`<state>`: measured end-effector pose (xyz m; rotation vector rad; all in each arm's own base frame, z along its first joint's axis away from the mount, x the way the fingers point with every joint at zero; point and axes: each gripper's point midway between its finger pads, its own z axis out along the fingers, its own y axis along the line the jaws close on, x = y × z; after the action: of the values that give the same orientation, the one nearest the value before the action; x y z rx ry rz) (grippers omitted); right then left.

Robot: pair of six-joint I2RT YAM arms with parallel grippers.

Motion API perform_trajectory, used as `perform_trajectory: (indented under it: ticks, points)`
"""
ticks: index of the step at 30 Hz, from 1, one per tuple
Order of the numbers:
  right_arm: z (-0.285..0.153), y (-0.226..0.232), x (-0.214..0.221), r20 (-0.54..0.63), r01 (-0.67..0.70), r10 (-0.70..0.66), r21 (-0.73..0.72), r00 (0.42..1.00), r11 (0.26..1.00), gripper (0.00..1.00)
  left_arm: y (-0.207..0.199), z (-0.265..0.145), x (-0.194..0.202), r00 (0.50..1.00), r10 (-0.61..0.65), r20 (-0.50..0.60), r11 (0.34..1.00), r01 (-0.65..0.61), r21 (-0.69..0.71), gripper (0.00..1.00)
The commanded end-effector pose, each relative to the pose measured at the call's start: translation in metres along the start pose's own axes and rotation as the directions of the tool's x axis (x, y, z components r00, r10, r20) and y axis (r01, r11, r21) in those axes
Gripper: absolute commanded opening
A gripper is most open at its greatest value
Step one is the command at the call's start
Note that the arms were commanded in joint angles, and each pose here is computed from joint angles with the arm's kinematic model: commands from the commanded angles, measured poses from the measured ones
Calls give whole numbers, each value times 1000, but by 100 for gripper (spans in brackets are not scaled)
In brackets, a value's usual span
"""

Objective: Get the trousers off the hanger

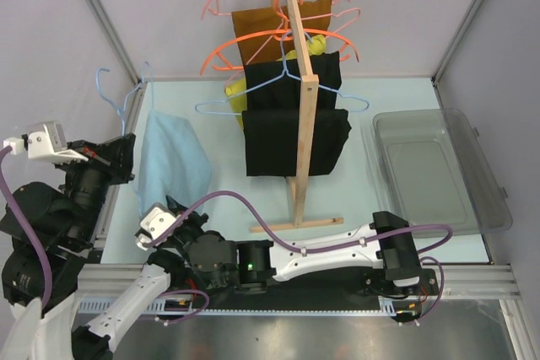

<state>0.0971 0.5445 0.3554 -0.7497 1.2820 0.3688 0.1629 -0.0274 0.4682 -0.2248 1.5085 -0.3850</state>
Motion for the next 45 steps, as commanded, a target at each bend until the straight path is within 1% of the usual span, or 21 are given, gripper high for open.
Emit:
perform_trajectory:
  ticks: [1,10,11,12,13,16,20,28,33,38,40,41,43,44,45]
  points:
    - [1,-35,-65,141,-170,155,96,978,981,0,-13,-4,-28,993,-11,114,998,3,68,0]
    - [-5,-48,-87,188,-214,184,149,965,965,0,-7,5,-18,995,-7,96,999,3,34,0]
    - [-6,-50,-89,193,-216,185,156,964,964,0,-6,8,-12,996,-4,87,999,1,32,0]
    - [-8,-53,-90,191,-195,162,173,968,965,0,-6,8,-13,995,-10,101,999,6,36,0]
    - [-9,-57,-94,212,-213,173,185,962,959,0,-5,5,-13,994,-15,112,999,11,37,0]
    - [-16,-64,-104,236,-199,150,203,960,959,0,-4,9,-3,995,-18,94,999,14,42,0]
    - [-24,-78,-124,267,-224,166,206,949,953,0,-2,13,9,997,-26,75,999,23,39,0]
    - [-34,-105,-155,325,-254,180,201,928,946,0,0,16,19,998,-21,56,999,19,35,0]
    - [-38,-119,-174,352,-226,138,223,926,948,0,5,17,26,998,-5,55,1000,3,25,0]
    - [-42,-138,-203,402,-231,128,220,907,948,0,11,16,30,998,15,57,1000,-15,7,0]
    - [-42,-140,-209,404,-206,102,223,909,953,0,11,16,29,998,22,61,1000,-22,4,0]
    - [-45,-147,-220,422,-218,108,222,900,950,0,12,15,28,998,25,65,1000,-26,1,0]
    - [-43,-147,-225,420,-185,76,225,904,957,0,13,15,30,998,33,61,999,-33,-3,0]
    - [-46,-156,-235,440,-203,85,228,894,952,0,13,16,31,998,35,58,999,-35,1,0]
    - [-46,-158,-239,439,-193,76,229,895,954,0,13,15,32,998,35,57,999,-35,4,0]
